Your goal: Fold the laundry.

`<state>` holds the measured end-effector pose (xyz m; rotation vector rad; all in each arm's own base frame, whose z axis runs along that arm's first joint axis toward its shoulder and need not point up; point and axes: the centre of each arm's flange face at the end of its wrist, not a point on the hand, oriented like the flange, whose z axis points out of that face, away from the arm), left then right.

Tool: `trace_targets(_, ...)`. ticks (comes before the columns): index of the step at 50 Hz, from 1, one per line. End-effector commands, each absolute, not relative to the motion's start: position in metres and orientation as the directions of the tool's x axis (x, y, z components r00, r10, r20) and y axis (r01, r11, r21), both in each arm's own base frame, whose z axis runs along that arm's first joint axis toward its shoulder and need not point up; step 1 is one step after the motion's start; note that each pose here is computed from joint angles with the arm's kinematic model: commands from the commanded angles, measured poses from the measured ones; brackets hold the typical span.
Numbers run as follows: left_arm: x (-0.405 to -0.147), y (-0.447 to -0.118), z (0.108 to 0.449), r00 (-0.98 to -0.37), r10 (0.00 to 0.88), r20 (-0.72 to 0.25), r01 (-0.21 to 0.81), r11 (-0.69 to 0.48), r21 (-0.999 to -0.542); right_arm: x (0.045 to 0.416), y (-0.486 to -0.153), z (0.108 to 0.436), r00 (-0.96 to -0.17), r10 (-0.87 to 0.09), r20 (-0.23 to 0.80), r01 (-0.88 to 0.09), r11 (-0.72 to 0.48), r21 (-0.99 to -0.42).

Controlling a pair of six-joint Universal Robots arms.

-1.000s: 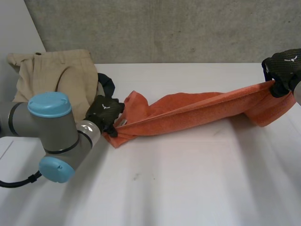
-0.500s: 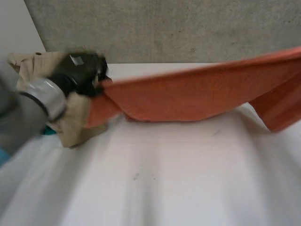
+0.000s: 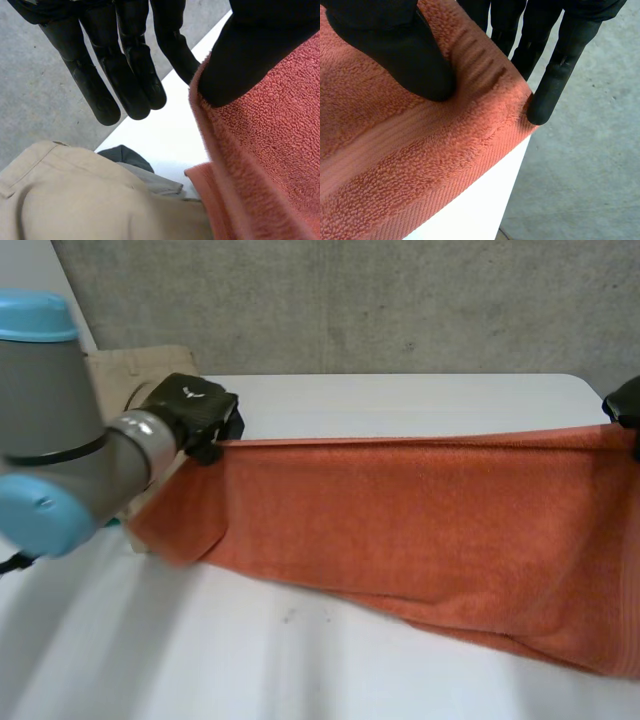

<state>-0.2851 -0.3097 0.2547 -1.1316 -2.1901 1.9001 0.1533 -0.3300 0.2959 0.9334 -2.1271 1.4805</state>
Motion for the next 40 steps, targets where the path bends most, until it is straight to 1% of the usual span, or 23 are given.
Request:
trace_targets(1,-0.324,-0.368,0.333,-0.812,0.344,-0.471,0.338,-0.381,-0.861,0.172,-0.388,0.334,-0.787,-0.005,0.617,-0.617,0.006,-0.787)
trace_targets(2,-0.325,-0.368,0.348,-0.825,0.315,-0.468,0.316,-0.43,-0.846,0.176,-0.391,0.346,-0.803,0.031,0.595,-0.596,-0.042,-0.802)
trace_targets(3,-0.326,-0.369,0.363,-0.84,0.285,-0.461,0.292,-0.48,-0.828,0.177,-0.395,0.371,-0.836,0.11,0.537,-0.548,-0.134,-0.826)
trace_targets(4,-0.326,-0.368,0.393,-0.871,0.222,-0.437,0.247,-0.572,-0.782,0.177,-0.397,0.384,-0.853,0.141,0.503,-0.522,-0.183,-0.833)
trace_targets(5,-0.325,-0.368,0.404,-0.884,0.195,-0.425,0.23,-0.609,-0.759,0.177,-0.397,0.395,-0.869,0.167,0.466,-0.494,-0.228,-0.839)
trace_targets(7,-0.323,-0.366,0.422,-0.905,0.152,-0.398,0.205,-0.665,-0.718,0.177,-0.399,0.419,-0.907,0.201,0.37,-0.418,-0.341,-0.842)
trace_targets(8,-0.322,-0.363,0.435,-0.918,0.124,-0.378,0.188,-0.702,-0.687,0.176,-0.398,0.426,-0.916,0.206,0.344,-0.398,-0.371,-0.839)
trace_targets(10,-0.32,-0.356,0.449,-0.927,0.109,-0.359,0.168,-0.735,-0.657,0.176,-0.397,0.435,-0.934,0.205,0.295,-0.355,-0.414,-0.838)
trace_targets(11,-0.319,-0.352,0.455,-0.929,0.106,-0.355,0.162,-0.745,-0.647,0.176,-0.397,0.435,-0.936,0.199,0.291,-0.35,-0.412,-0.841)
trace_targets(14,-0.32,-0.343,0.448,-0.92,0.136,-0.368,0.165,-0.717,-0.677,0.176,-0.391,0.428,-0.932,0.177,0.316,-0.36,-0.357,-0.862)
trace_targets(17,-0.32,-0.34,0.42,-0.898,0.178,-0.402,0.202,-0.646,-0.736,0.175,-0.385,0.417,-0.93,0.142,0.339,-0.367,-0.278,-0.888)
trace_targets(18,-0.319,-0.337,0.415,-0.893,0.187,-0.41,0.211,-0.63,-0.747,0.176,-0.383,0.401,-0.925,0.099,0.368,-0.381,-0.202,-0.902)
trace_targets(20,-0.314,-0.33,0.397,-0.878,0.215,-0.428,0.238,-0.58,-0.779,0.177,-0.38,0.385,-0.919,0.05,0.392,-0.395,-0.132,-0.909)
trace_targets(22,-0.31,-0.324,0.383,-0.867,0.235,-0.439,0.258,-0.542,-0.8,0.179,-0.377,0.359,-0.912,-0.031,0.41,-0.408,-0.042,-0.912)
trace_targets(23,-0.308,-0.319,0.366,-0.855,0.259,-0.449,0.279,-0.5,-0.82,0.181,-0.375,0.352,-0.909,-0.059,0.413,-0.412,-0.021,-0.911)
trace_targets(26,-0.304,-0.31,0.335,-0.834,0.299,-0.464,0.319,-0.426,-0.847,0.186,-0.368,0.318,-0.889,-0.168,0.425,-0.44,0.063,-0.896)
trace_targets(27,-0.301,-0.305,0.314,-0.819,0.329,-0.47,0.345,-0.374,-0.861,0.186,-0.366,0.311,-0.886,-0.19,0.424,-0.444,0.08,-0.892)
trace_targets(30,-0.297,-0.296,0.28,-0.795,0.377,-0.476,0.386,-0.291,-0.875,0.188,-0.354,0.277,-0.861,-0.279,0.425,-0.479,0.166,-0.862)
trace_targets(32,-0.294,-0.288,0.247,-0.77,0.426,-0.475,0.425,-0.212,-0.88,0.188,-0.346,0.259,-0.845,-0.32,0.429,-0.506,0.214,-0.836)
trace_targets(34,-0.291,-0.281,0.224,-0.75,0.466,-0.47,0.451,-0.16,-0.878,0.186,-0.333,0.23,-0.817,-0.375,0.437,-0.549,0.275,-0.789)
trace_targets(35,-0.29,-0.277,0.201,-0.731,0.503,-0.462,0.473,-0.114,-0.873,0.185,-0.324,0.213,-0.8,-0.406,0.442,-0.575,0.303,-0.76)
trace_targets(36,-0.288,-0.276,0.185,-0.719,0.526,-0.455,0.49,-0.082,-0.868,0.185,-0.322,0.209,-0.797,-0.41,0.443,-0.578,0.305,-0.757)
trace_targets(40,-0.285,-0.274,0.149,-0.696,0.573,-0.433,0.518,-0.018,-0.855,0.176,-0.316,0.194,-0.795,-0.386,0.468,-0.579,0.255,-0.774)
